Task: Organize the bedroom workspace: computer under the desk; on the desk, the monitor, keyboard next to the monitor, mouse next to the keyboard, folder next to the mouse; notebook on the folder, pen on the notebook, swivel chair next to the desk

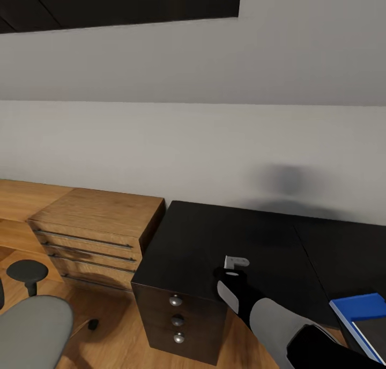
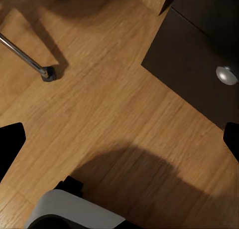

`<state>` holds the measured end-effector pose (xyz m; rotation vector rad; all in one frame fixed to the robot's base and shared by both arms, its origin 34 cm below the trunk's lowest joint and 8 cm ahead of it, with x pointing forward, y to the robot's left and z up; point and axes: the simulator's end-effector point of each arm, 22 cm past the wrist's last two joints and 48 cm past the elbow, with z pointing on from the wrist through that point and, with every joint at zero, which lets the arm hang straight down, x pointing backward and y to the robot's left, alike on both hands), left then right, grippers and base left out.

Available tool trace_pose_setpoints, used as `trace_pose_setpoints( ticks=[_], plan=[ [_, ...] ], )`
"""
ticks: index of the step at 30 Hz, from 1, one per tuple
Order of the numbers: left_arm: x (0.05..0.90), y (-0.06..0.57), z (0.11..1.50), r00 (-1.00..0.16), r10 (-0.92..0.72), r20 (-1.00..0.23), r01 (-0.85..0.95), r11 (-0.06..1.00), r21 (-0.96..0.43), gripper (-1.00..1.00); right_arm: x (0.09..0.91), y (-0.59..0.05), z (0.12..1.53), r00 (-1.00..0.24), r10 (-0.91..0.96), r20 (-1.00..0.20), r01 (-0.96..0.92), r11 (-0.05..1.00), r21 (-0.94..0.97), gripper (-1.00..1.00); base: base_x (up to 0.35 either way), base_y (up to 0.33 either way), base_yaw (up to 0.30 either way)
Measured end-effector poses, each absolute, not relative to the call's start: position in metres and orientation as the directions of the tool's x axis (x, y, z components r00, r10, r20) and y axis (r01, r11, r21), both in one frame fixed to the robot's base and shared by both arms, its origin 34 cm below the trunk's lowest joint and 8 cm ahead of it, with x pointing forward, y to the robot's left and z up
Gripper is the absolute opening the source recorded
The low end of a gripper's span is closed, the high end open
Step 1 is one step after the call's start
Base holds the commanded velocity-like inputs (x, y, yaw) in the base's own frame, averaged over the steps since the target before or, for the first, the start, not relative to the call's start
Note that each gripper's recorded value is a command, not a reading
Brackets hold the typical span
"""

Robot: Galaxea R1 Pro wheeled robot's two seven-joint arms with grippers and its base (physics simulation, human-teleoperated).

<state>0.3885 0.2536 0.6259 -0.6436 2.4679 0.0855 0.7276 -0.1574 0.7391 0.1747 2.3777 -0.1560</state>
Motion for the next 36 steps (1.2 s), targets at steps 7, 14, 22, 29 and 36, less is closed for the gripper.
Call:
trace_pose_setpoints(
  ticks=[7, 14, 22, 29, 36],
  plan=[
    [0.3892, 0.2528, 0.6265, -0.714, -0.429, -0.554, -0.465, 0.882, -0.083, 1.0, 0.7266, -0.1563, 0.7372, -0.723, 0.074, -0.686, 0.16, 0.985, -0.062, 1.0, 0.0, 0.0, 0.0],
    [0.3896, 0.2525, 0.6269, -0.713, -0.429, -0.555, -0.465, 0.881, -0.085, 1.0, 0.7265, -0.1556, 0.737, -0.724, 0.071, -0.686, 0.156, 0.986, -0.062, 1.0, 0.0, 0.0, 0.0],
    [0.3901, 0.2534, 0.6272, -0.712, -0.43, -0.556, -0.465, 0.881, -0.085, 1.0, 0.7251, -0.1561, 0.7357, -0.73, 0.068, -0.68, 0.155, 0.986, -0.067, 1.0, 0.0, 0.0, 0.0],
    [0.3902, 0.2536, 0.6273, -0.711, -0.43, -0.556, -0.466, 0.881, -0.085, 1.0, 0.7225, -0.1574, 0.7338, -0.741, 0.06, -0.669, 0.151, 0.985, -0.08, 1.0, 0.0, 0.0, 0.0],
    [0.3902, 0.2536, 0.6273, -0.711, -0.43, -0.557, -0.466, 0.881, -0.085, 1.0, 0.7221, -0.1595, 0.7342, -0.742, 0.057, -0.668, 0.156, 0.984, -0.089, 1.0, 0.0, 0.0, 0.0]
  ],
)
